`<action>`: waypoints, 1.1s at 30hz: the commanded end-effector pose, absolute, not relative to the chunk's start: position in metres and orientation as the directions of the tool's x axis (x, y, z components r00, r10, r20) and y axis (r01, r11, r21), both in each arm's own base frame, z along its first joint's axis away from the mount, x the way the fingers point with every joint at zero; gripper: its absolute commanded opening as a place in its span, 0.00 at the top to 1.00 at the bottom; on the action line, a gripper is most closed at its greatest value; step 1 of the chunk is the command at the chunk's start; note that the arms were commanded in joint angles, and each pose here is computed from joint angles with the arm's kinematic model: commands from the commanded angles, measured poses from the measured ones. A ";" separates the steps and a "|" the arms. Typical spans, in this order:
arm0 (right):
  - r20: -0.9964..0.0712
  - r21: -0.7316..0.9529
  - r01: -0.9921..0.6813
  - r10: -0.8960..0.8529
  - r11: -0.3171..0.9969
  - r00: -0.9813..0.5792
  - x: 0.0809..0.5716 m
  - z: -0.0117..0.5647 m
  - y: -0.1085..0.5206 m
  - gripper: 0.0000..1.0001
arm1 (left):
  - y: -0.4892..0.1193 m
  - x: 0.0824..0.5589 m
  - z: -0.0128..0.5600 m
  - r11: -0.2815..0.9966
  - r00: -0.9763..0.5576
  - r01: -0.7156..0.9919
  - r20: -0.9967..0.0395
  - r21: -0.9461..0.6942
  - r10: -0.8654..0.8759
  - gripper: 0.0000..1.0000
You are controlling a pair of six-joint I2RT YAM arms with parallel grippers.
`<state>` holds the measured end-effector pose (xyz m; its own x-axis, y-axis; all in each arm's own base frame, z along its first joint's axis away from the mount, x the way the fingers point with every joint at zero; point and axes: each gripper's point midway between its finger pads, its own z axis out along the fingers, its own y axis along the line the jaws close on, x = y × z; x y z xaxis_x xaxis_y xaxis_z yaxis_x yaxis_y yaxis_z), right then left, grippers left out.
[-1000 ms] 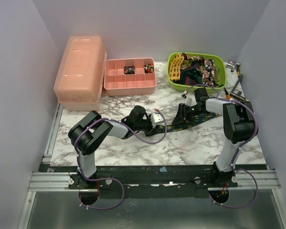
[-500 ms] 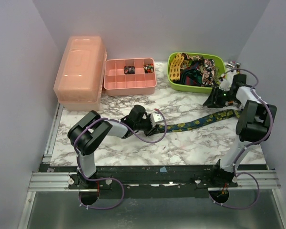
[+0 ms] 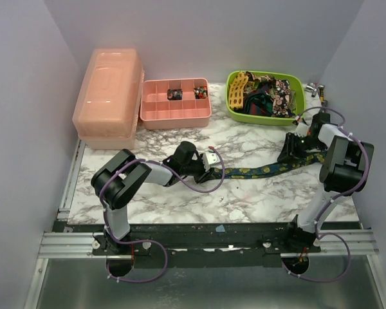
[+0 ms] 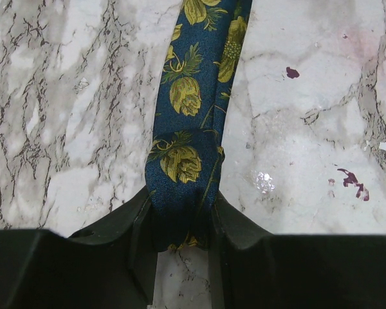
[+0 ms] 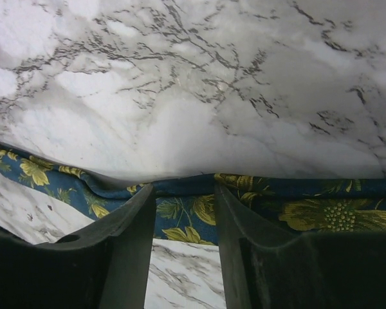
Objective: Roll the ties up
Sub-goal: Roll the tie at the center of the board.
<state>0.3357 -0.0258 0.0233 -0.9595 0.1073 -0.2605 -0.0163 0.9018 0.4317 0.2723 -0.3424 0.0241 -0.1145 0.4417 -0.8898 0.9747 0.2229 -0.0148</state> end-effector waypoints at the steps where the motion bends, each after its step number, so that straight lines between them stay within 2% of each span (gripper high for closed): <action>1: -0.278 0.435 -0.035 0.097 0.900 -0.956 0.331 0.038 -0.022 0.53 | -0.324 0.260 -0.004 0.239 -0.191 0.968 -0.830 -0.072 0.524 0.79; 5: -0.348 0.573 -0.129 0.097 0.810 -0.933 0.347 0.087 0.031 0.47 | -0.324 0.259 -0.005 0.242 -0.202 0.967 -0.826 -0.082 0.526 0.78; 10: -0.296 0.733 -0.214 0.019 0.646 -0.955 0.331 0.111 0.127 0.47 | -0.323 0.259 -0.006 0.242 -0.206 0.966 -0.822 -0.086 0.531 0.78; 13: -0.261 0.768 -0.247 -0.063 0.591 -0.963 0.312 0.104 0.174 0.49 | -0.323 0.260 -0.007 0.241 -0.204 0.967 -0.822 -0.084 0.532 0.77; 18: -0.237 0.790 -0.290 -0.168 0.540 -0.957 0.291 0.087 0.227 0.60 | -0.323 0.261 -0.009 0.241 -0.208 0.967 -0.818 -0.087 0.537 0.77; 24: -0.158 0.784 -0.252 -0.210 0.568 -0.965 0.275 0.049 0.242 0.67 | -0.322 0.261 -0.009 0.244 -0.209 0.966 -0.816 -0.086 0.538 0.76; 29: -0.147 0.701 -0.266 -0.231 0.661 -0.962 0.279 0.006 0.232 0.68 | -0.325 0.261 -0.007 0.240 -0.207 0.967 -0.823 -0.090 0.529 0.74; 33: -0.134 0.666 -0.250 -0.217 0.703 -0.967 0.288 -0.012 0.229 0.69 | -0.328 0.263 -0.004 0.233 -0.198 0.969 -0.831 -0.086 0.520 0.68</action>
